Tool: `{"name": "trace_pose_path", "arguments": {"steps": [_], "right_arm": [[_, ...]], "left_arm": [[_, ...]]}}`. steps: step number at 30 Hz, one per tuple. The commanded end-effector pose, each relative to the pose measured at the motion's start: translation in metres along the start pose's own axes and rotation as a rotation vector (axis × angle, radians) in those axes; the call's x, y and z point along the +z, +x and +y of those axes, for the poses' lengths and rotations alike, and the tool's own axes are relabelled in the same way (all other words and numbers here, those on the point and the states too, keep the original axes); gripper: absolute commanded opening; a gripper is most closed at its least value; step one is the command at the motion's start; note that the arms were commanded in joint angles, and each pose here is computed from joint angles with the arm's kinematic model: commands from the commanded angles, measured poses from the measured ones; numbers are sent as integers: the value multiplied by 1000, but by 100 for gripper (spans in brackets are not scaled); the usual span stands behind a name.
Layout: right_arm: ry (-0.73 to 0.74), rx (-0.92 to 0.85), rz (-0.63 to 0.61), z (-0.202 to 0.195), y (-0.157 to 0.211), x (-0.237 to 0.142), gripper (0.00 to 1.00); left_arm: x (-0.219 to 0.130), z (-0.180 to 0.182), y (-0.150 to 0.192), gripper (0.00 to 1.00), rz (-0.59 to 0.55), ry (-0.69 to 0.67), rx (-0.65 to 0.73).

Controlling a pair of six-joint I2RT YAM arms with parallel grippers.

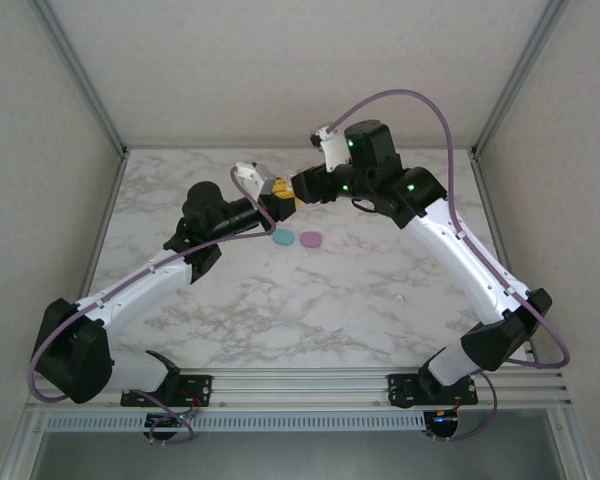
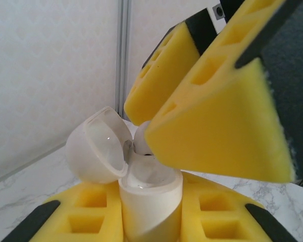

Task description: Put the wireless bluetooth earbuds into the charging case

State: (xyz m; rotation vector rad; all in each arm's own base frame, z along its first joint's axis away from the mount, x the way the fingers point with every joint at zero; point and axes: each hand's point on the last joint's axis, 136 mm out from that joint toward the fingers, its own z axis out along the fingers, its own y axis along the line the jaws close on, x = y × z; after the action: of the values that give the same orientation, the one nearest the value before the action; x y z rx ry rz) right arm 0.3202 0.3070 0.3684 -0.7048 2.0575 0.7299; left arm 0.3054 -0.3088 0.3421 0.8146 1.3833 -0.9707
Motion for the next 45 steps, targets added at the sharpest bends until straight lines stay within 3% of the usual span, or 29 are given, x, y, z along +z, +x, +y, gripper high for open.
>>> {"name": "trace_pose_path", "arguments": {"steps": [1, 10, 14, 19, 22, 24, 27, 33, 39, 45], "right_arm": [[-36, 40, -46, 5, -15, -11, 61], [-43, 89, -95, 2, -27, -24, 62], [-10, 97, -195, -2, -40, -50, 62], [291, 181, -314, -58, -29, -97, 57], [500, 329, -276, -113, 17, -116, 53], [596, 504, -193, -153, 68, -120, 51], [617, 762, -23, -189, 149, -107, 51], [569, 1059, 312, -207, 279, -69, 49], [618, 1142, 468, -209, 347, -55, 50], [601, 1172, 498, -205, 369, -48, 51]], "left_arm": [[-4, -11, -17, 0, -49, 24, 62], [-4, -12, -18, 0, -49, 29, 70], [-5, -11, -16, 0, -38, 21, 76], [-8, -10, -18, 0, -38, 0, 91], [-10, -9, -18, 0, -38, -12, 93], [-10, -8, -18, 0, -40, -17, 89], [-10, -8, -17, 0, -40, -20, 80], [-9, -7, -18, 0, -41, -20, 75], [-9, -7, -16, 0, -33, -20, 65], [-9, -6, -14, 0, -29, -25, 60]]}}
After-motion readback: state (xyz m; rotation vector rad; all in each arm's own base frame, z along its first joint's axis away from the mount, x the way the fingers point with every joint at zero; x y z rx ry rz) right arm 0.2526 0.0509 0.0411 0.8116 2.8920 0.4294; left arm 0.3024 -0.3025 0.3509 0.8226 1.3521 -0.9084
